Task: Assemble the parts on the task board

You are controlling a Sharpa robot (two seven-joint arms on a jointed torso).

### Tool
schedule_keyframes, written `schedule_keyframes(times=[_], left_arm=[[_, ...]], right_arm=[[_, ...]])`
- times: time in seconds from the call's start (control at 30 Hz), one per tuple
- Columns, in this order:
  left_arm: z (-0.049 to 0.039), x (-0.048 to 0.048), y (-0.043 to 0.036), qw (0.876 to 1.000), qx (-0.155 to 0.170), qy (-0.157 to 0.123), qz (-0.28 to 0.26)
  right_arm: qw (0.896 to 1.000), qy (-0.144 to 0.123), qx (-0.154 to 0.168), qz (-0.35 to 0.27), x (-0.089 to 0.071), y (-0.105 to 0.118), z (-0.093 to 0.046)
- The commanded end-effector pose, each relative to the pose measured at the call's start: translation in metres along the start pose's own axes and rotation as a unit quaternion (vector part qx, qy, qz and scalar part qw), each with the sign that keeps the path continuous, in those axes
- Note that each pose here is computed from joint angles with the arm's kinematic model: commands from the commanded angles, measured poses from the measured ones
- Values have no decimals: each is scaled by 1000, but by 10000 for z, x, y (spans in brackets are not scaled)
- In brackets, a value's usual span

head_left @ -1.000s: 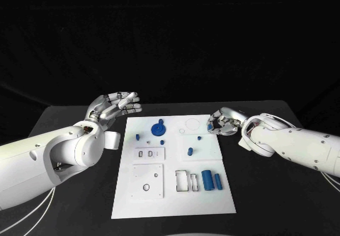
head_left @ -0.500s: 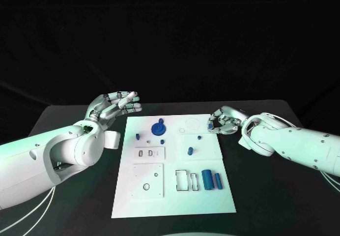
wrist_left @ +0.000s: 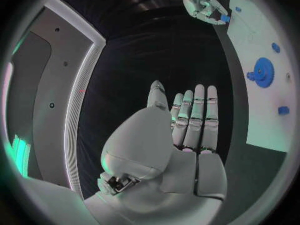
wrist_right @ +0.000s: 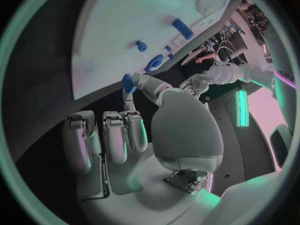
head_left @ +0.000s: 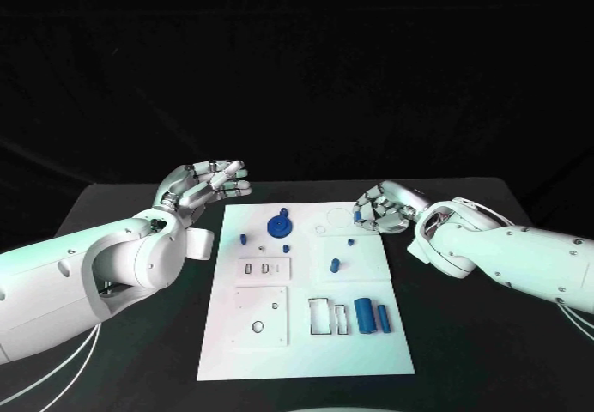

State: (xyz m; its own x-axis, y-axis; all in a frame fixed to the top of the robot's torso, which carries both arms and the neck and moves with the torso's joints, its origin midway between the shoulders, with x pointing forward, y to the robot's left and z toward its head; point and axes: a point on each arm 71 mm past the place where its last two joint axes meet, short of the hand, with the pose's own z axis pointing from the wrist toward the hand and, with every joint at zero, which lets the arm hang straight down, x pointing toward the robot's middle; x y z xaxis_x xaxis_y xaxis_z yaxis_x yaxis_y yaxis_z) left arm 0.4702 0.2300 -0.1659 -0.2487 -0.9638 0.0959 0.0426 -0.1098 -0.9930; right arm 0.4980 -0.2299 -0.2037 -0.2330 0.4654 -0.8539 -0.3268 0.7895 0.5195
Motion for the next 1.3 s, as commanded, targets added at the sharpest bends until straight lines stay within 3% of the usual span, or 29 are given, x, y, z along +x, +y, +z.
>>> schedule_keyframes(times=[0.03,0.3,0.53,0.83,1.3], left_arm=[[8,29,-8,1000,5,10,-3],[24,43,4,1000,3,12,-4],[33,62,10,1000,2,13,-5],[32,77,10,1000,1,15,-6],[36,80,13,1000,0,16,-7]], right_arm=[[1000,-11,20,-11,16,192,19],[1000,7,0,-14,236,716,108],[999,26,-17,-18,588,1100,191],[997,64,-40,-30,1021,1347,167],[994,87,-50,-41,1261,1485,180]])
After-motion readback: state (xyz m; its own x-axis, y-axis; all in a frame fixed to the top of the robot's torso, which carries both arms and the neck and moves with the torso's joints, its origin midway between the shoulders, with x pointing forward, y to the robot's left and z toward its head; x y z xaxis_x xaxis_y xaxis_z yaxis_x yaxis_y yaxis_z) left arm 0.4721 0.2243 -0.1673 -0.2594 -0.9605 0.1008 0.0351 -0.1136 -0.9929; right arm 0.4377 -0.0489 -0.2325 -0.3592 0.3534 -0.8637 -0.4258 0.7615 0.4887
